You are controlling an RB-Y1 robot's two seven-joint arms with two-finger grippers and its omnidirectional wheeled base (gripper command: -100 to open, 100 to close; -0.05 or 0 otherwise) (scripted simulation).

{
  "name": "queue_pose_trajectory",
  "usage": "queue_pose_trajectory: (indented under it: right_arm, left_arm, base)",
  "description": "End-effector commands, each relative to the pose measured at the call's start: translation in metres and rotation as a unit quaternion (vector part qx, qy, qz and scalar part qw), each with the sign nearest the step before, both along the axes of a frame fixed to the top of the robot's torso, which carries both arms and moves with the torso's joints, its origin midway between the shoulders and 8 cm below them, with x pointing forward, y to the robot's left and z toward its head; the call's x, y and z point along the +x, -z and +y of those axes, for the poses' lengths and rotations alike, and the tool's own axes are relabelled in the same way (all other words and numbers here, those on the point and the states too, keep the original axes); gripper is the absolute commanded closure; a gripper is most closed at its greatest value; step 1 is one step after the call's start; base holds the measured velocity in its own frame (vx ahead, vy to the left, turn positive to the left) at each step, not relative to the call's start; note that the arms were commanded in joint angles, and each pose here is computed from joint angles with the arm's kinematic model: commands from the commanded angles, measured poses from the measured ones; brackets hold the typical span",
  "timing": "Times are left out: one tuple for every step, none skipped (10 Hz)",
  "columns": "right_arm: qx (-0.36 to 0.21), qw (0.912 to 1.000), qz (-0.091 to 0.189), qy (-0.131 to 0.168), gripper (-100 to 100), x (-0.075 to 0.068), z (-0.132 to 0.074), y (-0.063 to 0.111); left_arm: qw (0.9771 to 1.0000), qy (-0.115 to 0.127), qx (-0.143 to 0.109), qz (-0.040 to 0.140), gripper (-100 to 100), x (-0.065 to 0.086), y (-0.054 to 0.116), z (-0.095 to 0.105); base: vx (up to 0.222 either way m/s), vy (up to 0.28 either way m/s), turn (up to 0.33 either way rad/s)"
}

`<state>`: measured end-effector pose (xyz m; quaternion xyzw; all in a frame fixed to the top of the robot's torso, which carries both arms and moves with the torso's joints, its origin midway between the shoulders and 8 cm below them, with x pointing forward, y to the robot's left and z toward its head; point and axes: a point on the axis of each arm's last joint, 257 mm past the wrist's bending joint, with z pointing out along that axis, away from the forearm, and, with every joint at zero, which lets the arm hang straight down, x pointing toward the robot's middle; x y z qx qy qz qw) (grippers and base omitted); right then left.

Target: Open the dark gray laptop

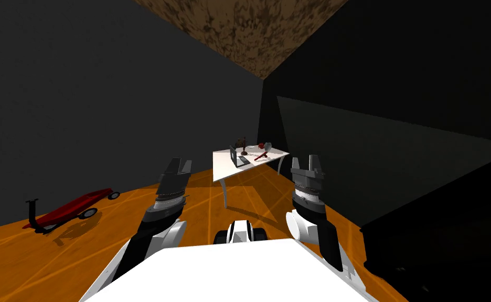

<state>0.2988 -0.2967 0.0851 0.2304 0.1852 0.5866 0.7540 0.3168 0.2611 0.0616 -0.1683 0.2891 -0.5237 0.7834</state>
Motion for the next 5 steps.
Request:
queue_pose_trajectory:
  right_arm:
    - [0.0, 1.0, 0.0, 0.0, 0, 0.0, 0.0, 0.0]
    - [0.0, 1.0, 0.0, 0.0, 0, 0.0, 0.0, 0.0]
    - [0.0, 1.0, 0.0, 0.0, 0, 0.0, 0.0, 0.0]
    - [0.0, 1.0, 0.0, 0.0, 0, 0.0, 0.0, 0.0]
    - [0.0, 1.0, 0.0, 0.0, 0, 0.0, 0.0, 0.0]
  left_arm:
    - [0.9988, -0.01, 0.027, 0.041, -100, 0.02, 0.024, 0.003]
    - [0.9979, -0.015, 0.032, 0.054, -100, 0.027, 0.033, 0.005]
    - [0.9969, -0.02, 0.037, 0.067, -100, 0.033, 0.041, 0.007]
    - [0.9955, -0.026, 0.041, 0.081, -100, 0.04, 0.051, 0.009]
    - [0.9939, -0.033, 0.045, 0.095, -100, 0.046, 0.06, 0.012]
  base:
    - [0.118, -0.127, 0.011]
    - [0.101, -0.106, 0.015]
    - [0.08, -0.096, 0.01]
    - [0.092, -0.099, 0.008]
    - [0.094, -0.082, 0.015]
